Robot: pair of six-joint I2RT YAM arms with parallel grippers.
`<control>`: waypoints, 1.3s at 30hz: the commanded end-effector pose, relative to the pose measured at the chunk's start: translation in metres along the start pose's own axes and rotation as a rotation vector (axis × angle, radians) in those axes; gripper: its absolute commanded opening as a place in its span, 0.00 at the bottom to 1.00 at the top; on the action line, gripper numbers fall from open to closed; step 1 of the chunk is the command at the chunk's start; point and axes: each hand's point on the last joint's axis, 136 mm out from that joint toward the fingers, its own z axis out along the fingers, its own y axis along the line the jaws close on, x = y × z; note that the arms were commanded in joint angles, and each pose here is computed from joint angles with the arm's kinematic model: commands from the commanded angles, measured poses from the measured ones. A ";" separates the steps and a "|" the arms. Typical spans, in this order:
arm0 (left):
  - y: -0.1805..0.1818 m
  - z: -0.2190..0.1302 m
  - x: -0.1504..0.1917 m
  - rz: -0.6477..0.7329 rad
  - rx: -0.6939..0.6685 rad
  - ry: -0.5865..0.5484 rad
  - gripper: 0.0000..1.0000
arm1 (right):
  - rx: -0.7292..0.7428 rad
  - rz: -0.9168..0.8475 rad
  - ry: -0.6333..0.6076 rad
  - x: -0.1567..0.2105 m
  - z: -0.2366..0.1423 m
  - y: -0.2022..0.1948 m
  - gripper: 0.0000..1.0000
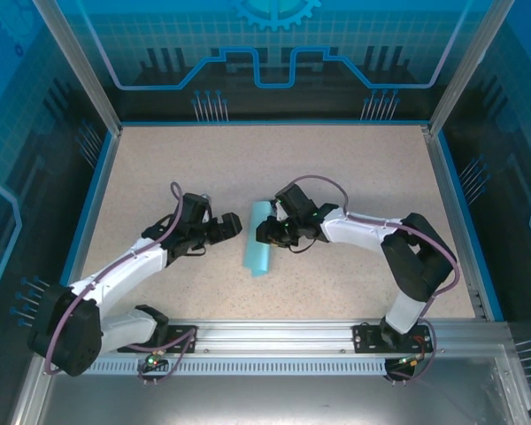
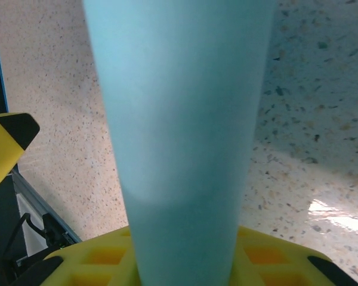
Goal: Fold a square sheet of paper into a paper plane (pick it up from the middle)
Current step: Fold the square sheet of paper in half at the center of the table.
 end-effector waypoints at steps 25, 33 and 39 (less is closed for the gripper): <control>-0.041 0.019 0.017 0.017 0.194 0.192 0.98 | 0.055 0.113 -0.015 0.013 -0.014 -0.073 0.38; -0.055 0.007 -0.001 0.015 0.185 0.169 0.99 | -0.057 0.099 -0.056 -0.021 -0.030 -0.032 0.35; -0.069 0.007 -0.014 0.005 0.197 0.167 0.98 | -0.047 0.141 -0.095 -0.044 -0.030 -0.032 0.36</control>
